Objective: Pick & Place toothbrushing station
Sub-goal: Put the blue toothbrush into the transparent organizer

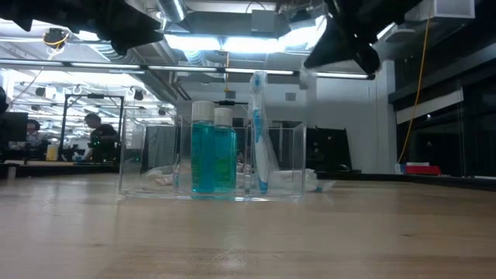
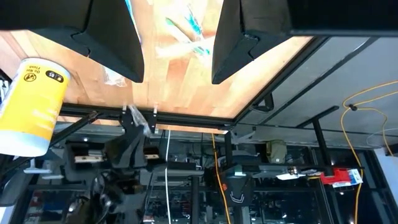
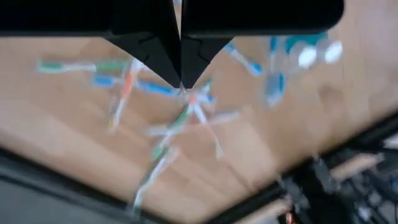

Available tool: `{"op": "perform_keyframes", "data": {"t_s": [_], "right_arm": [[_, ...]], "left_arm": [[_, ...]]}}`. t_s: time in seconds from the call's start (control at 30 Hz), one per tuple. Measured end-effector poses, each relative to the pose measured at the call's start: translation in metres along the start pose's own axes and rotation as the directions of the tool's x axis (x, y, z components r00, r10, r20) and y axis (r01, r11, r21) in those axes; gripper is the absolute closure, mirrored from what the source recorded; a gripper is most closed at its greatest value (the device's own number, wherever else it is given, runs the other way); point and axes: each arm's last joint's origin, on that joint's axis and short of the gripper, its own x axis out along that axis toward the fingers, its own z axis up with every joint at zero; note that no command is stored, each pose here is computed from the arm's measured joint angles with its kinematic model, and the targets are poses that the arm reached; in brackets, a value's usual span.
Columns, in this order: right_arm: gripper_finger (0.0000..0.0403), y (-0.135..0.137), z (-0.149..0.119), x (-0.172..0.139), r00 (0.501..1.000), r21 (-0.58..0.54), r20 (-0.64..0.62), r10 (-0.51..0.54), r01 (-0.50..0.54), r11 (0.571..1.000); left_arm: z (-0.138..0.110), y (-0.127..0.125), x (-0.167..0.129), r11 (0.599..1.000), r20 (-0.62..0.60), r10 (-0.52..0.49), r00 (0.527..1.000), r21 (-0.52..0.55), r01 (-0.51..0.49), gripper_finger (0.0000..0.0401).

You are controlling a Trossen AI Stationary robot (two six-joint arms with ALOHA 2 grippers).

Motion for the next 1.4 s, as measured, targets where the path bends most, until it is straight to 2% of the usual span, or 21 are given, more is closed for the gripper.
{"op": "perform_keyframes", "data": {"t_s": [0.13,0.23,0.33,0.4,0.47,0.67,0.73,0.77,0.83,0.87,0.9,0.93,1.0,1.07,1.13,1.17,1.27,1.33,1.4], "right_arm": [[0.0391,0.003,-0.005,-0.002,0.997,-0.05,-0.067,0.049,-0.053,0.997],[0.0357,0.002,-0.01,-0.004,0.995,-0.091,-0.094,0.028,-0.037,0.995],[0.0313,-0.011,-0.019,-0.005,0.98,-0.089,-0.131,-0.147,0.136,0.987],[0.0282,-0.024,-0.023,-0.006,0.948,-0.076,-0.144,-0.285,0.276,0.958],[0.0252,-0.033,-0.025,-0.008,0.917,-0.042,-0.147,-0.371,0.369,0.929],[0.0184,-0.036,-0.018,-0.007,0.901,-0.005,-0.068,-0.429,0.43,0.903],[0.0172,-0.032,-0.01,-0.006,0.918,0.03,-0.051,-0.393,0.395,0.918],[0.0167,-0.027,-0.007,-0.004,0.942,0.032,-0.069,-0.33,0.332,0.943],[0.0162,-0.015,0.0,-0.001,0.984,0.031,-0.135,-0.116,0.121,0.992],[0.0162,-0.009,0.003,-0.001,0.986,0.025,-0.167,0.002,0.003,1.0],[0.0164,-0.004,0.003,0.001,0.978,0.014,-0.194,0.075,-0.073,0.997],[0.0168,-0.001,0.001,0.003,0.968,-0.007,-0.226,0.105,-0.11,0.994],[0.0179,-0.005,-0.013,0.005,0.944,-0.106,-0.328,0.044,-0.083,0.991],[0.0195,-0.01,-0.025,0.009,0.909,-0.248,-0.415,-0.043,-0.067,0.966],[0.0211,-0.017,-0.04,0.011,0.842,-0.361,-0.517,-0.153,-0.052,0.931],[0.022,-0.018,-0.045,0.014,0.813,-0.385,-0.556,-0.174,-0.066,0.921],[0.0243,-0.019,-0.054,0.023,0.758,-0.379,-0.628,-0.176,-0.1,0.92],[0.0255,-0.013,-0.057,0.034,0.771,-0.359,-0.624,-0.125,-0.141,0.923],[0.0264,-0.007,-0.059,0.045,0.792,-0.371,-0.605,-0.076,-0.196,0.908]], "left_arm": [[-0.001,-0.001,0.0,1.0,-0.007,-0.005,1.0,0.001,0.005,0.0217],[-0.001,-0.001,0.0,1.0,-0.007,-0.002,1.0,0.0,0.002,0.0217],[-0.001,-0.001,0.0,1.0,-0.007,-0.002,1.0,-0.007,0.002,0.0217],[-0.001,-0.001,0.0,1.0,-0.009,-0.008,1.0,-0.009,0.008,0.0217],[-0.001,-0.001,0.0,1.0,-0.01,-0.009,1.0,-0.011,0.009,0.0217],[-0.001,-0.001,0.0,1.0,-0.011,-0.009,1.0,-0.01,0.008,0.0217],[-0.001,-0.001,0.0,1.0,-0.011,-0.009,1.0,-0.01,0.008,0.0217],[-0.001,-0.001,0.0,1.0,-0.011,-0.009,1.0,-0.01,0.008,0.0217],[-0.001,-0.001,0.0,1.0,-0.011,-0.009,1.0,-0.01,0.008,0.0217],[-0.001,-0.001,0.0,1.0,-0.011,-0.009,1.0,-0.01,0.008,0.0217],[-0.001,-0.001,0.0,1.0,-0.011,-0.009,1.0,-0.01,0.008,0.0217],[-0.001,-0.001,0.0,1.0,-0.012,-0.009,1.0,-0.01,0.008,0.0217],[-0.001,-0.001,0.0,1.0,-0.015,-0.013,1.0,-0.01,0.013,0.0217],[-0.002,-0.001,0.0,1.0,-0.016,-0.017,1.0,-0.01,0.017,0.0217],[-0.002,-0.001,0.001,1.0,-0.019,-0.017,1.0,-0.013,0.017,0.0217],[-0.002,-0.001,0.001,1.0,-0.02,-0.017,1.0,-0.013,0.017,0.0217],[-0.002,-0.001,0.002,1.0,-0.021,-0.017,1.0,-0.009,0.017,0.0217],[-0.002,-0.001,0.002,1.0,-0.019,-0.013,1.0,-0.009,0.013,0.0217],[-0.002,-0.001,0.002,1.0,-0.021,-0.008,1.0,-0.008,0.008,0.0217]]}}
